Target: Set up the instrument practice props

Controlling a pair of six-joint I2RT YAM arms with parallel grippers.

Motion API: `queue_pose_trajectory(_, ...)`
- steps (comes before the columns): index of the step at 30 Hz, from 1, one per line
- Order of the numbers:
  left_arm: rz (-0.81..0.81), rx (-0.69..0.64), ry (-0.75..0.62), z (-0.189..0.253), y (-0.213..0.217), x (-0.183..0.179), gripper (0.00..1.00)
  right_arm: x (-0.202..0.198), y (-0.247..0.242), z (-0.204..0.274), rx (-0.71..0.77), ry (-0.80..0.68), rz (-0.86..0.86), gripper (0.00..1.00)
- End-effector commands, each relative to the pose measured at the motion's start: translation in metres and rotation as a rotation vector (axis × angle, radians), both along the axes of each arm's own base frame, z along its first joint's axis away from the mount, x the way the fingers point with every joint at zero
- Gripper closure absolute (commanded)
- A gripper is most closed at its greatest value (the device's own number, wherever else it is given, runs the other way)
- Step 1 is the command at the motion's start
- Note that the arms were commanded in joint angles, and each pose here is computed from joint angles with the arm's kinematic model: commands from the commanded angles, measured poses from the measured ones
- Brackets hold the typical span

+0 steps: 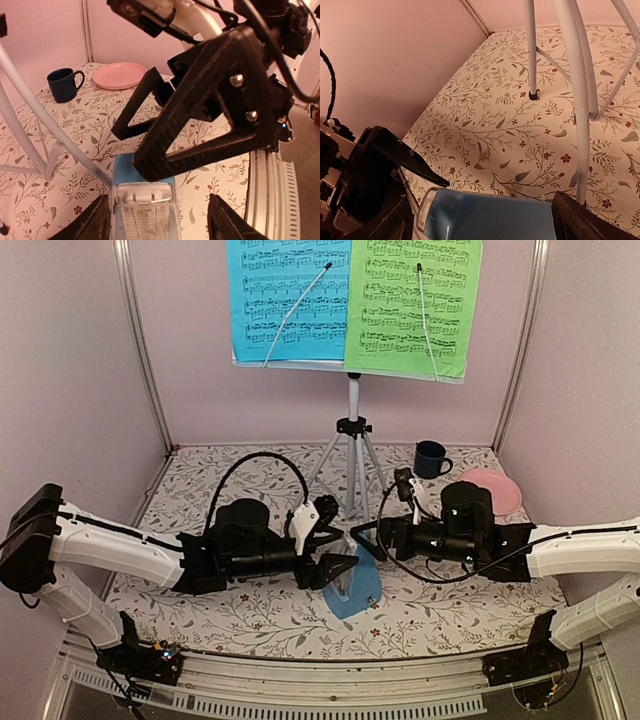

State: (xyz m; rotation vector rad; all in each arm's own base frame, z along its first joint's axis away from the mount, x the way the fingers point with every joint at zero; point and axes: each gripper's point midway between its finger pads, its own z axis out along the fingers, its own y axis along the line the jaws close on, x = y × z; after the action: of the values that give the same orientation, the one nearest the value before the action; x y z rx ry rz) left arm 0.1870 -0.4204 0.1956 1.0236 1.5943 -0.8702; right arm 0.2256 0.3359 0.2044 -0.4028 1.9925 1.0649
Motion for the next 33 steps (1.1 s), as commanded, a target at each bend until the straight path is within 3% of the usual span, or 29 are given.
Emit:
queue_pose_trajectory(1, -0.010, -0.023, -0.018, 0.002, -0.002, 0.007, 0.36, 0.004, 0.004, -0.008, -0.011, 0.053, 0.002, 0.02)
queue_pose_trajectory(8, -0.010, -0.049, -0.006, 0.002, -0.004, 0.012, 0.48, 0.002, -0.003, -0.024, -0.032, 0.083, -0.009, 0.04)
queue_pose_trajectory(22, -0.031, -0.060, -0.018, -0.007, 0.014, 0.002, 0.83, 0.003, -0.020, -0.071, -0.136, 0.132, -0.069, 0.07)
queue_pose_trajectory(33, -0.038, -0.078, -0.064, 0.001, 0.014, 0.001, 0.88, 0.003, -0.033, -0.104, -0.238, 0.153, -0.091, 0.08)
